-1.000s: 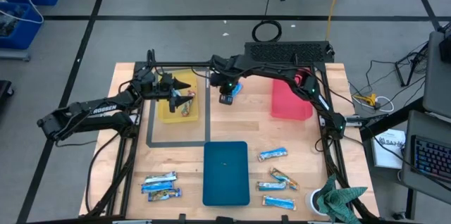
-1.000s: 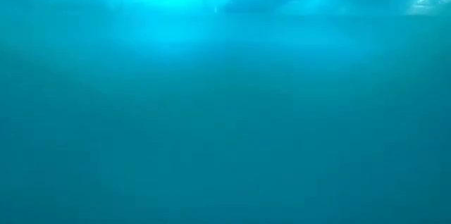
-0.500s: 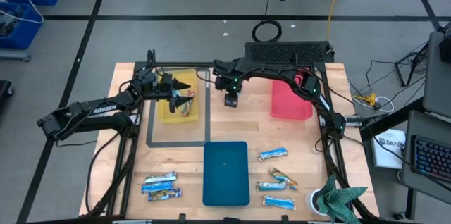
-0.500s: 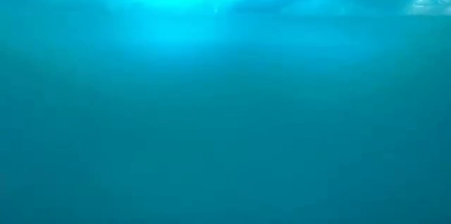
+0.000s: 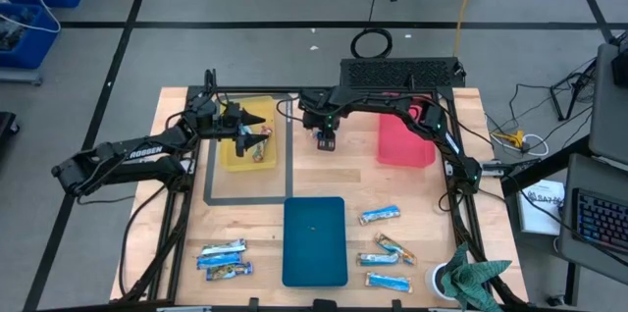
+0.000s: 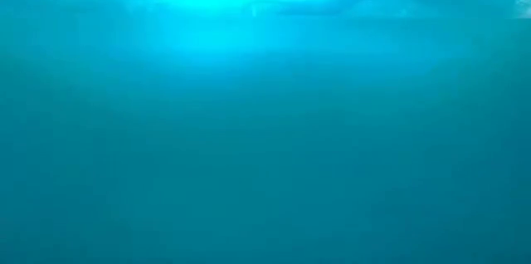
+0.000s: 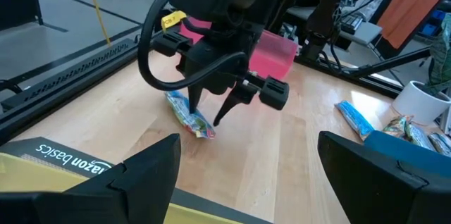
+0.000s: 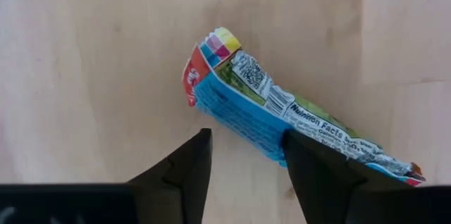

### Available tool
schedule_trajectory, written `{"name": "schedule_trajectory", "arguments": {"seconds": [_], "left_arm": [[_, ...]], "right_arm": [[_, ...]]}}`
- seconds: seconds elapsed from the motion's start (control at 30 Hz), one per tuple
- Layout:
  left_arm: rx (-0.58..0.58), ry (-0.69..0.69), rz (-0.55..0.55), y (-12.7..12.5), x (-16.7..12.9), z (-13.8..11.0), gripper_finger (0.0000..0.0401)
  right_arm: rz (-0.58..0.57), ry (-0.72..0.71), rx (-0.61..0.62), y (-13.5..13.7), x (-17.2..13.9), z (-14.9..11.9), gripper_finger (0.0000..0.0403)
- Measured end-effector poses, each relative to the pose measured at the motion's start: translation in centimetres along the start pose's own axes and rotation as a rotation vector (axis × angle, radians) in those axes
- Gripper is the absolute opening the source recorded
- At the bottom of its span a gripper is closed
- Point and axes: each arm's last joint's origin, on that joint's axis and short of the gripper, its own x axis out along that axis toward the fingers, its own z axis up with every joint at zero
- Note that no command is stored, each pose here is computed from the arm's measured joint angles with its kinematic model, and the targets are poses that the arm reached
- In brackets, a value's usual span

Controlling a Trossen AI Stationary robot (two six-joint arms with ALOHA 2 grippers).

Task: Pick and place Granola Bars by type
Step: Put the red granola bar into the yellow bin

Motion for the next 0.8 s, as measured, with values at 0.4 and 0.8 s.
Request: {"name": "schedule_trajectory", "arguments": {"seconds": [0.4,0.8], "left_arm": [[0.002,0.001,-0.001,0.0,0.0,0.0,0.0336],[0.002,0.002,-0.001,0.0,0.0,0.0,0.0337]], "right_arm": [[-0.109,-0.011,-0.01,0.0,-0.3,0.4,0.0171],[-0.085,-0.045,-0.045,-0.5,1.0,0.1,0.0125]]}}
